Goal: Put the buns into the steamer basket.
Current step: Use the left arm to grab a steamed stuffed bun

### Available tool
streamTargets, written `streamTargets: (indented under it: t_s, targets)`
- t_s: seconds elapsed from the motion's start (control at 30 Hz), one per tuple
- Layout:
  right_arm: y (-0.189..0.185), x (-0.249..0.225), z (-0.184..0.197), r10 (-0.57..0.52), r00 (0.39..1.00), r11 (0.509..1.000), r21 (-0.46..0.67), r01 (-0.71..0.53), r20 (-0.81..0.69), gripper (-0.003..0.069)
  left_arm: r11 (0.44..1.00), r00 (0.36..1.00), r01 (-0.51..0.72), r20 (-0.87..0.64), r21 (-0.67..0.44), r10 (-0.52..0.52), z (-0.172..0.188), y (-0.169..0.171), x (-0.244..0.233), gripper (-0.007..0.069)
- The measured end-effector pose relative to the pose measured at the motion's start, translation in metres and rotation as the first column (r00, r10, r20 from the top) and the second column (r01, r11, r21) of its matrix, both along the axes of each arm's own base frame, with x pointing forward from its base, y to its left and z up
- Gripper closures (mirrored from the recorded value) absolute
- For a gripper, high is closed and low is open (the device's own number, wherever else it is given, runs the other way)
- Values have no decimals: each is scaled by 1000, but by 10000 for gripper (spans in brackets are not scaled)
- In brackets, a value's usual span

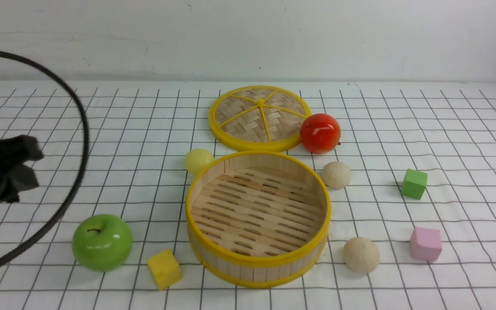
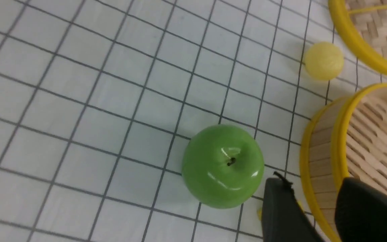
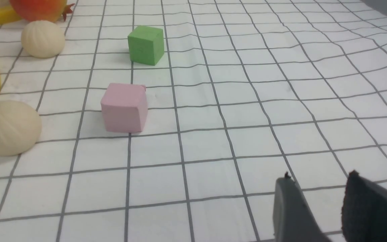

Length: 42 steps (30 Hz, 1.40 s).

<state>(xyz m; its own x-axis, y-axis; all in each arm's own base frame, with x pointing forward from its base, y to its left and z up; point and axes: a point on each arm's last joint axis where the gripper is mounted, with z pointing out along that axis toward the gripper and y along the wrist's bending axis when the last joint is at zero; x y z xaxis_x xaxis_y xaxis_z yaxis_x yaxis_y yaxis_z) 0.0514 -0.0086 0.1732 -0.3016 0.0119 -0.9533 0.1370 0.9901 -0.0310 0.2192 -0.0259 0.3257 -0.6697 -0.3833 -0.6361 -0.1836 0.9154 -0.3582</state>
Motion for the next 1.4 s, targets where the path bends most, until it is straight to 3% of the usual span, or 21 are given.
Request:
streamTargets:
  t_s: [0.2,0.4,0.53,0.73,1.0,1.4]
  targets:
    - [0,0,0,0,1000,1000,0,0,0,420,992,991,129,-47,-2,-129,-1,-19,71,387]
    - [0,0,0,0,1000,1000,0,0,0,420,970,967,242,-92,26,-238,-13,-59,133,387]
    - [0,0,0,0,1000,1000,0,0,0,420,945,942,321,-124,60,-312,-40,-99,187,387]
    - [0,0,0,0,1000,1000,0,0,0,420,939,933,338,-150,59,-326,-78,-120,231,387]
    - [0,0,0,0,1000,1000,0,0,0,420,943,938,327,-146,63,-315,-121,-127,261,387]
    - [0,0,0,0,1000,1000,-1,0,0,420,939,939,329,-145,98,-313,-146,-128,270,387]
